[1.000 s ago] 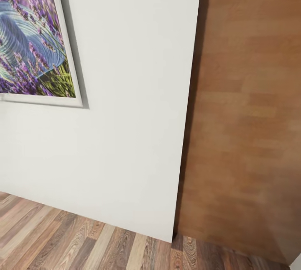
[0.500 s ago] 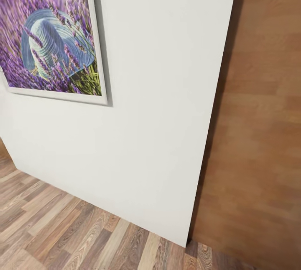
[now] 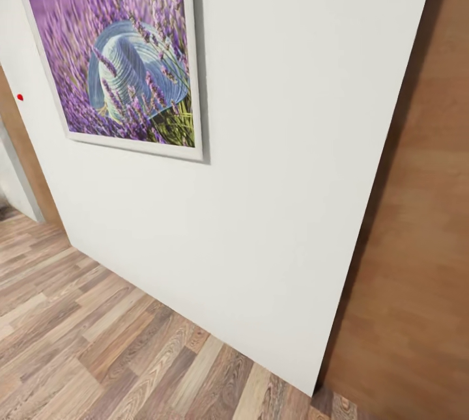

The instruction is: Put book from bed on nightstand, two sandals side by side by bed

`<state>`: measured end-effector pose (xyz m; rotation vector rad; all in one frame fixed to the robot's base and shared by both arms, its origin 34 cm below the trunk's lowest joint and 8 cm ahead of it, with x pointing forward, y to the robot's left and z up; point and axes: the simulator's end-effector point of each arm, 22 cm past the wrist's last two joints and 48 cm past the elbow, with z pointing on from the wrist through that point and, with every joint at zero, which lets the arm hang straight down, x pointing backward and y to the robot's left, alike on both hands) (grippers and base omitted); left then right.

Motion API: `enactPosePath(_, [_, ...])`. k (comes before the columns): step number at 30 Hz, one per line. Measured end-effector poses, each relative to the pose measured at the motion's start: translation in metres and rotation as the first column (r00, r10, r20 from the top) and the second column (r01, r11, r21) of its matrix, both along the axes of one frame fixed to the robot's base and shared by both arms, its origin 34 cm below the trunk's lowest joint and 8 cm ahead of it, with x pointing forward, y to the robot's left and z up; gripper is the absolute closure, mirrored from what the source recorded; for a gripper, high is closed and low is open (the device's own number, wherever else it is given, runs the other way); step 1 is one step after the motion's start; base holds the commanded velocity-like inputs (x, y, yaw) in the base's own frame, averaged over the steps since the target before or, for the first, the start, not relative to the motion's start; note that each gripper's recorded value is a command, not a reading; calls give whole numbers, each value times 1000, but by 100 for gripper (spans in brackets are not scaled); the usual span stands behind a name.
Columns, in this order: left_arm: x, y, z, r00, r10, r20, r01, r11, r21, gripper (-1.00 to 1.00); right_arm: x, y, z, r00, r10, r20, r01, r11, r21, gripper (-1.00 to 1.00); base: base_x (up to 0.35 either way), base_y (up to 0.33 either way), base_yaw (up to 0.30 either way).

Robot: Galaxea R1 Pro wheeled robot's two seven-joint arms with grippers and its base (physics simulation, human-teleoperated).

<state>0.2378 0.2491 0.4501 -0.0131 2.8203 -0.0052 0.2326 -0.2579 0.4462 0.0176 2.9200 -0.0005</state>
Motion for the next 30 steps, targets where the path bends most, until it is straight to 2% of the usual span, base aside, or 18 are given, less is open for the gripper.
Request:
enactPosePath(22, [1, 1, 0, 1000, -1, 3, 1, 1000, 1, -100, 0, 0, 0, 1000, 1, 0, -1, 1000, 0, -100, 0, 0, 293])
enactPosePath(30, [46, 3, 12, 995, 0, 98, -1, 1000, 5, -100, 0, 0, 0, 1000, 1, 0, -1, 1000, 0, -100, 0, 0, 293])
